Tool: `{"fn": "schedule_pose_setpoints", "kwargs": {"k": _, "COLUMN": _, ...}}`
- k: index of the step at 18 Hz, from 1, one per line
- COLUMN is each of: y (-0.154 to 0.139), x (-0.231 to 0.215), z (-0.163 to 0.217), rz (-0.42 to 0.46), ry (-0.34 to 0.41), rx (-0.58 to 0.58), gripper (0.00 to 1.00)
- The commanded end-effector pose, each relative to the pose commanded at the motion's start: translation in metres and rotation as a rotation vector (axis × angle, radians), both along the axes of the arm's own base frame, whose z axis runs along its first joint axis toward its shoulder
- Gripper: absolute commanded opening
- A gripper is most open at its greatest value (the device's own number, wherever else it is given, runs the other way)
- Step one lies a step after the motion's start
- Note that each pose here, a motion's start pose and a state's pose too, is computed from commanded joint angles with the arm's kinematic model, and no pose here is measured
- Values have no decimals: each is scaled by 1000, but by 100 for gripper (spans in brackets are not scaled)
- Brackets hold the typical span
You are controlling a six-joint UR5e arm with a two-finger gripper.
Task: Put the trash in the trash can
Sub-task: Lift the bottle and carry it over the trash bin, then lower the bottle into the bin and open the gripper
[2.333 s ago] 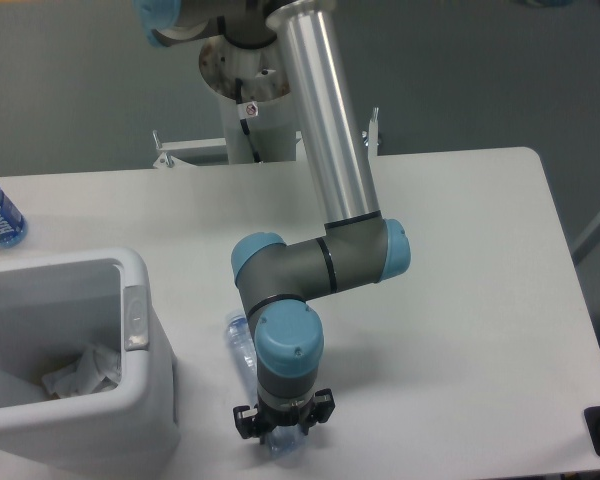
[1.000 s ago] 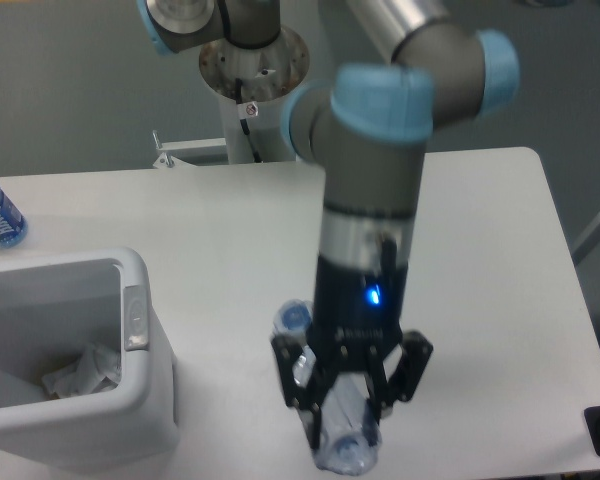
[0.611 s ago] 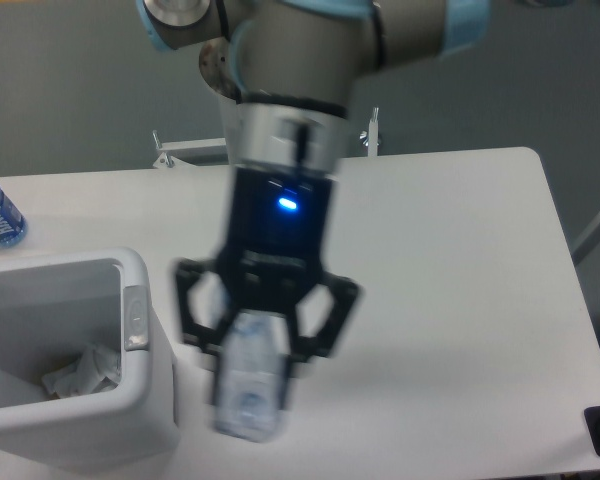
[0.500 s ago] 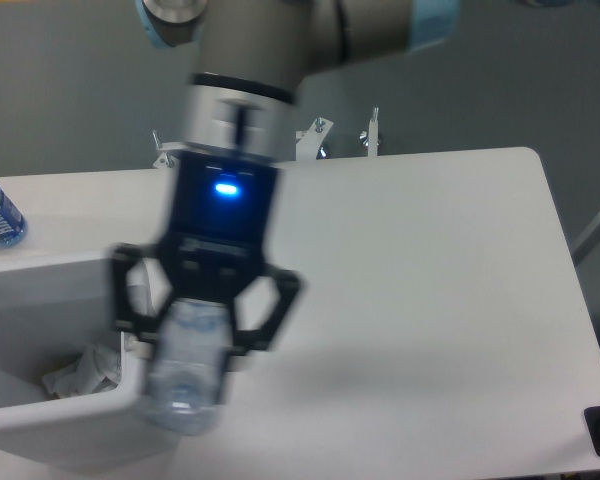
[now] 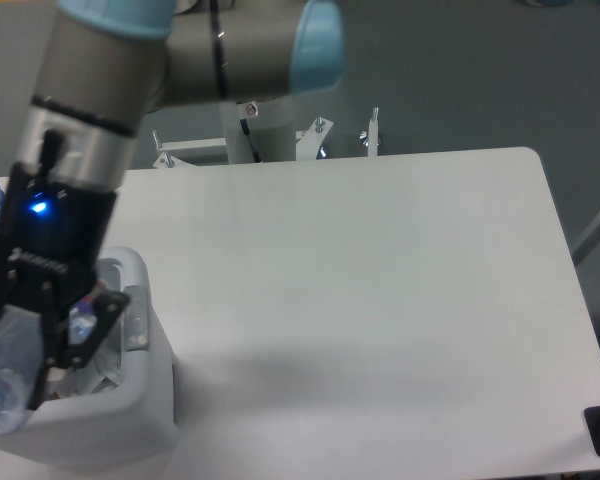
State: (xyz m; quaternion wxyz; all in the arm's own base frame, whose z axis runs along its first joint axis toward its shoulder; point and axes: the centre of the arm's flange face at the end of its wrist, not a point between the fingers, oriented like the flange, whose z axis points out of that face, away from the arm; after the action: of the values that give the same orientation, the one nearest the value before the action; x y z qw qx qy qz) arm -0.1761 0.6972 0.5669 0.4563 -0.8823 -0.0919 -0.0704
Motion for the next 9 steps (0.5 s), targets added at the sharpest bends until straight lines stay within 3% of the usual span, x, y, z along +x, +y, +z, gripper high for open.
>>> {"fn": "schedule_pose_setpoints", "kwargs": {"k": 6, "y": -13, "x": -20, "z": 4, "rz": 37, "ry": 0, "rx": -2, "gripper": 100}}
{"fn": "schedule_pose_setpoints", "kwargs": {"k": 9, "y": -30, "x": -58, "z": 7, "rz": 192, "ry": 94, "rx": -51, "gripper": 100}}
